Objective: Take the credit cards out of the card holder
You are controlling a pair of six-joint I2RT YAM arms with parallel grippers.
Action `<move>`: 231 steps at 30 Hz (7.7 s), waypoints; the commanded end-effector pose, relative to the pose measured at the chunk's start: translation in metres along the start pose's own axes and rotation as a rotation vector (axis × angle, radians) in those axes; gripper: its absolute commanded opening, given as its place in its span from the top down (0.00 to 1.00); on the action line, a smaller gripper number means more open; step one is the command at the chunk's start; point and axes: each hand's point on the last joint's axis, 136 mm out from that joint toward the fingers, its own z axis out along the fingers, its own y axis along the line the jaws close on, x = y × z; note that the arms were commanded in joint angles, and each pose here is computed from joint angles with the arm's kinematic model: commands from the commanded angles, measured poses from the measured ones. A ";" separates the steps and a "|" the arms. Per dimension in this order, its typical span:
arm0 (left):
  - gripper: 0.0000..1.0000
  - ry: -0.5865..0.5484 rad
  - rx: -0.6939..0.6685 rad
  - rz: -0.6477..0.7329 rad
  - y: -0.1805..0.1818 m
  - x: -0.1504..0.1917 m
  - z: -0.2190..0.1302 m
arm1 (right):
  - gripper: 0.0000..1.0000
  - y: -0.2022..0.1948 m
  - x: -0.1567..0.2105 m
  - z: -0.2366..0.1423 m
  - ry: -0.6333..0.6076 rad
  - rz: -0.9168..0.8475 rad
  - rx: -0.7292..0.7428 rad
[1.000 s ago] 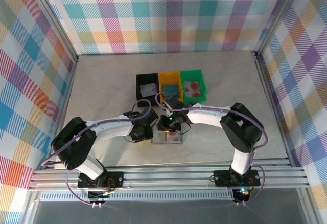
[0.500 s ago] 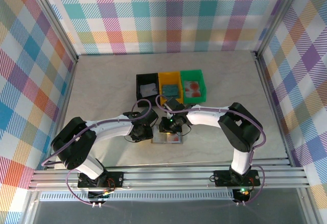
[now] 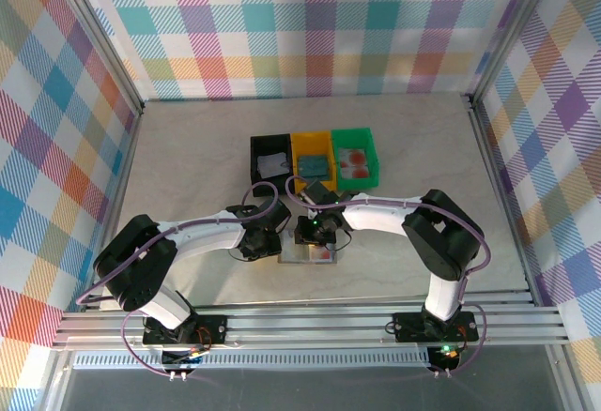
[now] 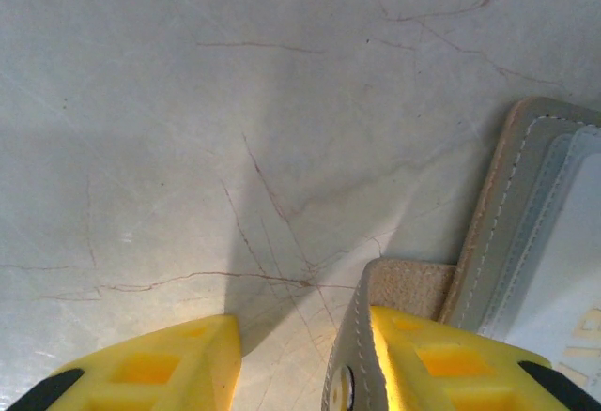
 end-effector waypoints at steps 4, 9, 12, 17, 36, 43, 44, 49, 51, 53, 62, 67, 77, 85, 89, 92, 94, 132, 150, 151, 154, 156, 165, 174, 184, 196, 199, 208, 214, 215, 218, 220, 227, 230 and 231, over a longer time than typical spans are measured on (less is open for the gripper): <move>0.61 0.175 0.071 0.011 -0.006 0.048 0.057 | 0.77 -0.009 0.009 -0.010 0.019 -0.029 0.044; 0.61 0.178 0.076 0.014 -0.008 0.048 0.058 | 0.77 0.006 0.008 -0.008 0.034 -0.045 -0.025; 0.61 0.176 0.074 0.018 -0.008 0.048 0.057 | 0.77 0.008 0.007 -0.008 0.031 -0.041 -0.032; 0.62 0.180 0.072 0.018 -0.007 0.048 0.058 | 0.77 0.012 0.007 -0.003 0.045 -0.037 -0.051; 0.62 0.193 0.075 0.014 -0.006 0.052 0.065 | 0.77 0.004 0.009 0.014 0.037 -0.034 -0.071; 0.62 0.203 0.077 0.015 -0.007 0.055 0.070 | 0.77 0.010 0.016 0.022 0.067 -0.029 -0.137; 0.62 0.204 0.077 0.016 -0.007 0.055 0.071 | 0.77 0.011 0.017 0.023 0.070 -0.028 -0.148; 0.62 0.206 0.074 0.015 -0.007 0.055 0.072 | 0.78 0.016 0.019 0.025 0.078 -0.027 -0.191; 0.62 0.206 0.075 0.017 -0.007 0.056 0.072 | 0.78 0.019 0.018 0.025 0.076 -0.026 -0.210; 0.62 0.208 0.075 0.017 -0.007 0.056 0.072 | 0.79 0.021 0.019 0.024 0.077 -0.025 -0.220; 0.62 0.210 0.074 0.016 -0.007 0.056 0.073 | 0.83 0.021 0.018 0.021 0.072 -0.030 -0.214; 0.62 0.211 0.075 0.019 -0.007 0.057 0.073 | 0.83 0.001 0.016 0.024 0.071 -0.014 -0.080; 0.62 0.218 0.074 0.021 -0.007 0.058 0.074 | 0.85 0.018 0.020 0.028 0.077 -0.055 -0.217; 0.62 0.222 0.076 0.023 -0.008 0.058 0.076 | 0.88 0.032 0.022 0.025 0.079 -0.080 -0.319; 0.62 0.222 0.076 0.023 -0.008 0.058 0.076 | 0.89 0.037 0.021 0.021 0.068 -0.089 -0.344; 0.62 0.222 0.075 0.023 -0.008 0.059 0.076 | 0.90 0.039 0.021 0.019 0.066 -0.095 -0.358; 0.62 0.222 0.076 0.023 -0.009 0.058 0.076 | 0.91 0.042 0.022 0.017 0.065 -0.100 -0.375; 0.62 0.231 0.079 0.026 -0.010 0.059 0.077 | 1.00 0.064 0.023 -0.012 0.030 -0.164 -0.482; 0.63 0.232 0.079 0.029 -0.009 0.060 0.077 | 1.00 0.051 0.017 -0.029 -0.012 -0.153 -0.456; 0.63 0.230 0.081 0.029 -0.010 0.060 0.077 | 1.00 0.050 0.017 -0.029 -0.012 -0.151 -0.454; 0.63 0.231 0.079 0.030 -0.010 0.060 0.077 | 1.00 0.047 0.018 -0.030 -0.010 -0.149 -0.449; 0.63 0.231 0.080 0.028 -0.009 0.060 0.077 | 1.00 0.044 0.018 -0.030 -0.008 -0.147 -0.440; 0.63 0.233 0.080 0.029 -0.009 0.061 0.078 | 1.00 0.029 0.020 -0.024 0.018 -0.125 -0.375; 0.63 0.233 0.081 0.029 -0.010 0.061 0.078 | 1.00 0.020 0.017 -0.027 0.003 -0.103 -0.353; 0.63 0.234 0.079 0.028 -0.010 0.061 0.079 | 1.00 0.014 0.013 -0.039 -0.023 -0.086 -0.361; 0.63 0.236 0.075 0.028 -0.009 0.061 0.079 | 1.00 -0.001 0.015 -0.042 -0.013 -0.075 -0.339; 0.63 0.238 0.077 0.028 -0.009 0.061 0.079 | 1.00 -0.005 0.016 -0.042 -0.009 -0.069 -0.338; 0.62 0.237 0.079 0.031 -0.011 0.060 0.078 | 1.00 -0.009 0.018 -0.042 0.002 -0.069 -0.334; 0.63 0.236 0.087 0.033 -0.015 0.059 0.074 | 1.00 -0.005 0.016 -0.037 0.028 -0.057 -0.353; 0.63 0.235 0.094 0.034 -0.017 0.058 0.072 | 1.00 -0.005 0.016 -0.036 0.033 -0.054 -0.356; 0.62 0.229 0.106 0.043 -0.023 0.057 0.066 | 1.00 -0.004 0.015 -0.034 0.032 -0.047 -0.362; 0.62 0.227 0.122 0.048 -0.031 0.057 0.062 | 1.00 -0.004 0.013 -0.034 0.025 -0.043 -0.364; 0.61 0.183 0.163 0.077 -0.056 0.049 0.037 | 1.00 -0.002 0.013 -0.035 0.022 -0.038 -0.374; 0.60 0.166 0.181 0.073 -0.061 0.046 0.027 | 1.00 -0.002 0.013 -0.037 0.020 -0.041 -0.373; 0.60 0.156 0.196 0.071 -0.065 0.045 0.023 | 1.00 -0.002 0.013 -0.037 0.021 -0.041 -0.371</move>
